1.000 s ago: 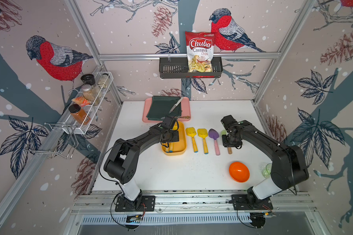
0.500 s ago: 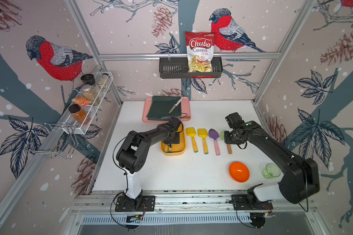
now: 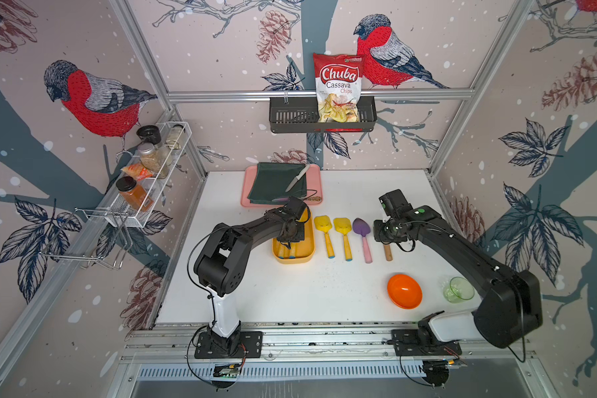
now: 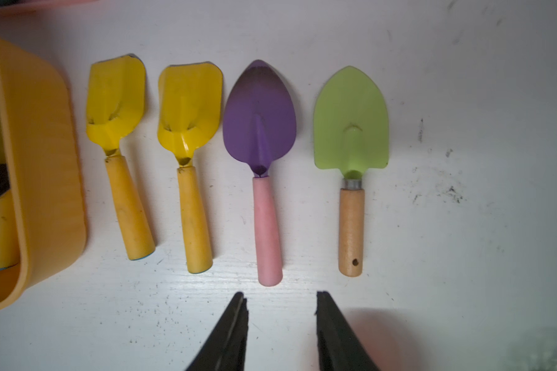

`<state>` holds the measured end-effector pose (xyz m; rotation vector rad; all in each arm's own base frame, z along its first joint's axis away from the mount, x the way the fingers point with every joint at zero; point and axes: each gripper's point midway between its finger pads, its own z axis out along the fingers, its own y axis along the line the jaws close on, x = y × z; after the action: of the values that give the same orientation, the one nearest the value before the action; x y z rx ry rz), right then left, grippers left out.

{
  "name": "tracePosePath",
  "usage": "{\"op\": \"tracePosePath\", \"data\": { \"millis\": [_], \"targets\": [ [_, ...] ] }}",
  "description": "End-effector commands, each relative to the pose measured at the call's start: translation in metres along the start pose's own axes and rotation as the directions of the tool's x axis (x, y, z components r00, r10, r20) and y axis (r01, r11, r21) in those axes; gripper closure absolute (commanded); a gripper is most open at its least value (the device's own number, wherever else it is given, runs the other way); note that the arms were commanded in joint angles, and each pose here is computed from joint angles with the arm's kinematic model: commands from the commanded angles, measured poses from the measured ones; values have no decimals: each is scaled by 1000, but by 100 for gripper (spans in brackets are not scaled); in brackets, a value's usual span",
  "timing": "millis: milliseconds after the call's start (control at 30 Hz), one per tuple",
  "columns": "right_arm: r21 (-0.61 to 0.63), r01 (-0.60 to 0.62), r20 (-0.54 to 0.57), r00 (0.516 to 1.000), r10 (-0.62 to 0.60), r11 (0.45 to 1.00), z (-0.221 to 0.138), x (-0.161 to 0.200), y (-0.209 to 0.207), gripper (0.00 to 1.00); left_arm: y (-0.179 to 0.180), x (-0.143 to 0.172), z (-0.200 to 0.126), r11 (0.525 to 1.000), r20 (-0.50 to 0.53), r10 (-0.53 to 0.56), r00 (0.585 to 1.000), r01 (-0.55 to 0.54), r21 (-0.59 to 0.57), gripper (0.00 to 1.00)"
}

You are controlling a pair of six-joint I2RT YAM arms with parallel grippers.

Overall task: Take the shovel out of the storage box
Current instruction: Pick up the shovel from the storage box.

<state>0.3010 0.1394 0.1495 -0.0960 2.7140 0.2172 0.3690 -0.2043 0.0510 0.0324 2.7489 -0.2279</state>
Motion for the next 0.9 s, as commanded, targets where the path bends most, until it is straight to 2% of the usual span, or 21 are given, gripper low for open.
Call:
{"op": "tracePosePath", "data": {
  "millis": [0,100,167,233,300,433,533,600,700,800,867],
  "targets": [
    [-146,16,85,996,-4,989,-13,-21,31,59,-14,-16,-25,997,73,-18,997,13,79,100],
    [-236,68,140,990,-36,969,-27,-32,54,58,-23,-28,-52,989,129,-34,991,15,147,100],
    [-334,101,174,984,-45,937,-38,-37,74,58,-33,-35,-74,963,168,-74,983,27,269,100],
    [-449,141,209,977,-50,882,-50,-41,98,57,-48,-46,-102,891,221,-138,966,24,454,100],
    [-568,188,247,968,-51,801,-68,-44,125,56,-59,-54,-136,789,276,-198,941,-14,614,100],
    [-722,256,297,954,-46,642,-95,-45,165,55,-61,-65,-182,766,401,-199,894,-113,632,100],
    [-818,283,306,951,-39,501,-110,-44,194,54,-64,-67,-217,712,478,-239,845,-182,678,100],
    [-857,304,307,950,-61,416,-119,-41,214,53,-67,-66,-243,636,512,-300,805,-232,736,100],
    [-880,339,325,941,-99,332,-128,-37,239,51,-70,-61,-274,517,522,-394,757,-287,806,100],
    [-884,363,341,932,-124,294,-128,-36,253,50,-74,-55,-292,410,488,-442,753,-315,856,100],
    [-896,360,339,933,-123,261,-126,-39,257,51,-76,-52,-299,368,476,-452,755,-328,870,100]
  ]
}}
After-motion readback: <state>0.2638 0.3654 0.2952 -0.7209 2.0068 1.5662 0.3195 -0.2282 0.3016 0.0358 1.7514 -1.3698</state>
